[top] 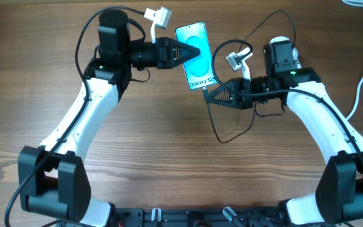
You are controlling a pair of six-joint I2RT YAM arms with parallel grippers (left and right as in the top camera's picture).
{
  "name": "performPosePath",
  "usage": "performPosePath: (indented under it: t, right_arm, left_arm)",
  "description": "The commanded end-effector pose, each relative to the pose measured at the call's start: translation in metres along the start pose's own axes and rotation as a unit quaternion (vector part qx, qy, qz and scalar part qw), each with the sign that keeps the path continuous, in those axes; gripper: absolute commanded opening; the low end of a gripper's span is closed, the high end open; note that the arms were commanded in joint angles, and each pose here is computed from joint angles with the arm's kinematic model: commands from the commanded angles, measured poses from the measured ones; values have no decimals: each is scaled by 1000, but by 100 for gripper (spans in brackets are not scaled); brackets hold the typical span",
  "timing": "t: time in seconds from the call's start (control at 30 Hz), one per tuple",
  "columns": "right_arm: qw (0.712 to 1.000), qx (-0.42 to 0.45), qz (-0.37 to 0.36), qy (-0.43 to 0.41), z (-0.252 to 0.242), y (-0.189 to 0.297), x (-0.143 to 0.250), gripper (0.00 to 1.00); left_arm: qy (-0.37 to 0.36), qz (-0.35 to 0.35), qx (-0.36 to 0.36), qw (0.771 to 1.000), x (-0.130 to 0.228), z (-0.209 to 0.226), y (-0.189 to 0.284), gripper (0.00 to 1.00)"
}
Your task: Plug charger to phone and switch on socket
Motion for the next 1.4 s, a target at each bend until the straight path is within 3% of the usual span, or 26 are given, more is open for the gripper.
performPosePath:
  t: [0.0,0.4,0.67,1.17,1.37]
  right_arm:
    - [1000,-18,-4,12,5,2,-5,4]
    - [999,-15,-6,31,4,2,-12,4]
    - [999,0,-8,46,1,2,-15,4]
    - [995,36,-23,93,-6,3,-31,4]
    - [997,45,-20,60,-10,2,-26,26]
  left_arm:
    - [-7,18,25,1000,3,-13,-7,4]
    - [1,22,30,999,4,-14,-7,4]
    - [-55,70,114,989,14,-38,-2,4]
    - [-41,89,127,987,27,-38,-5,4]
    - [-35,66,86,993,21,-27,-8,4]
Point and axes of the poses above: each gripper's point midway between its finger pads, its own y axis back along the fingers, its own z axis along the line the jaws close on, x = y × z, the point moved 4 cm from there along y, back along the fingers, and after that the axes turned 7 degrees about -y, right-handed, at the moved point
